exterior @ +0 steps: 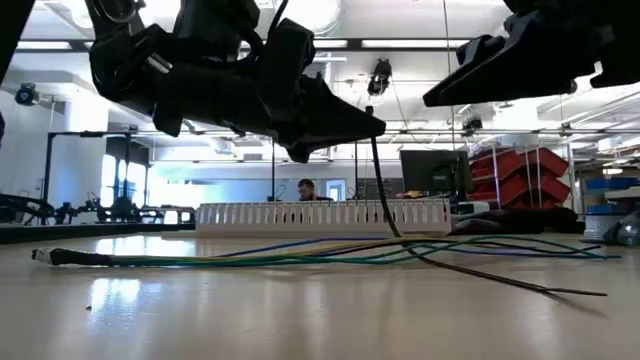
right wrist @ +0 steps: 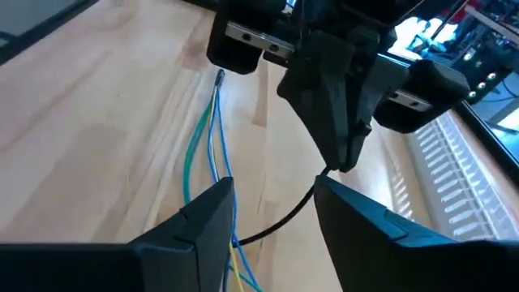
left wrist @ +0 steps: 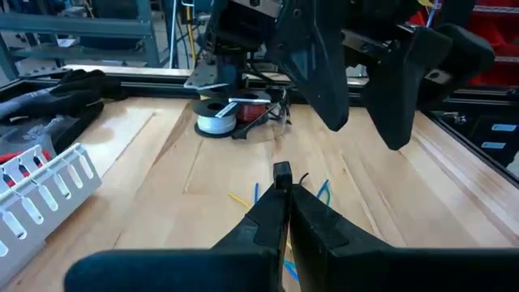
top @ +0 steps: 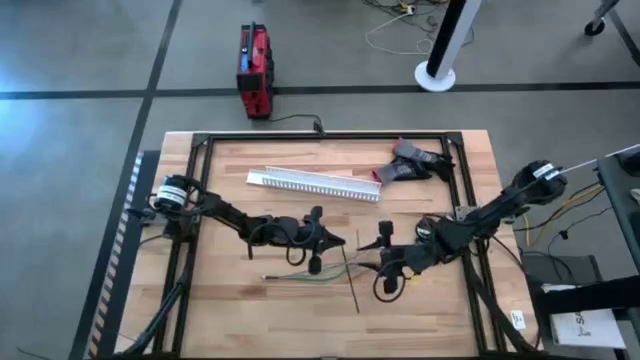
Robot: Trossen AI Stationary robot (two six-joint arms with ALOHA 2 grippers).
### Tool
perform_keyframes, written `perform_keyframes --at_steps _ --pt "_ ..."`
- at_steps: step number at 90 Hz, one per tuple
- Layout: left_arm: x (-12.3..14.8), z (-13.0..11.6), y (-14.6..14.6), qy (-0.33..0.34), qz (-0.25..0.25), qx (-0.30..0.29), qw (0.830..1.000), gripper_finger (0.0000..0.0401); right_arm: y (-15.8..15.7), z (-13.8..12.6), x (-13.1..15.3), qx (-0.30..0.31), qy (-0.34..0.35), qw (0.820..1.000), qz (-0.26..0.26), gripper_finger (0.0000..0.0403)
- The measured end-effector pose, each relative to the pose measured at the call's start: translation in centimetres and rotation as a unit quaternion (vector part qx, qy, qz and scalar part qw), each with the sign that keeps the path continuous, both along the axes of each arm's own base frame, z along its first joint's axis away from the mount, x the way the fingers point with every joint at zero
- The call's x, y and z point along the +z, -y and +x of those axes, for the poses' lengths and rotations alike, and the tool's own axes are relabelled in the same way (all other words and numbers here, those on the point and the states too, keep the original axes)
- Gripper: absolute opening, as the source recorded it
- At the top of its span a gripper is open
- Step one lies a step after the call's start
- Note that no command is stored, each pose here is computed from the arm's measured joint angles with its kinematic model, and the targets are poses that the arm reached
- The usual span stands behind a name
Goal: Ziptie cables
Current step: Insert the black ziptie on the cable wires
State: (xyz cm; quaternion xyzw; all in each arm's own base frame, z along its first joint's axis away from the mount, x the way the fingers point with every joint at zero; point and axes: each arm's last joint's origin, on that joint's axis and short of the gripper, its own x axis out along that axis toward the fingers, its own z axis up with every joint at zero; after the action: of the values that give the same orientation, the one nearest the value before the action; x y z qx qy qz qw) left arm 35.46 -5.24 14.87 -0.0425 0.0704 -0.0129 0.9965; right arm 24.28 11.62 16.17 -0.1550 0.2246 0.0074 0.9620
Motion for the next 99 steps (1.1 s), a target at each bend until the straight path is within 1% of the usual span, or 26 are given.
perform_keyframes --at_steps 15,27,39,54,64,80,99 --pt "0.03 -0.01 0.1 0.001 -0.018 0.001 1.0 0.0 0.0 0.0 0.0 0.008 -0.001 1.0 -0.016 0.0156" --pt "0.03 -0.05 0.42 0.0 -0.03 -0.016 0.999 0.0 0.01 0.01 0.0 0.008 -0.001 1.0 -0.016 0.0161" --pt "-0.01 -0.09 0.63 -0.003 -0.05 -0.017 0.999 0.0 0.01 0.01 0.0 0.008 -0.001 1.0 -0.016 0.0167" --pt "-0.02 -0.13 0.88 -0.004 -0.052 -0.022 0.998 0.0 0.01 0.01 0.0 0.008 -0.001 1.0 -0.017 0.0165" --pt "-0.02 -0.13 0.86 -0.005 -0.064 -0.02 0.998 0.0 0.01 0.01 0.0 0.008 -0.001 1.0 -0.016 0.0159" --pt "-0.02 -0.14 0.93 -0.005 -0.063 -0.018 0.998 0.0 0.01 0.01 0.0 0.008 -0.001 1.0 -0.016 0.0152" --pt "-0.02 -0.14 0.92 -0.004 -0.05 -0.019 0.999 0.0 0.01 0.01 0.0 0.008 -0.001 1.0 -0.016 0.0147"
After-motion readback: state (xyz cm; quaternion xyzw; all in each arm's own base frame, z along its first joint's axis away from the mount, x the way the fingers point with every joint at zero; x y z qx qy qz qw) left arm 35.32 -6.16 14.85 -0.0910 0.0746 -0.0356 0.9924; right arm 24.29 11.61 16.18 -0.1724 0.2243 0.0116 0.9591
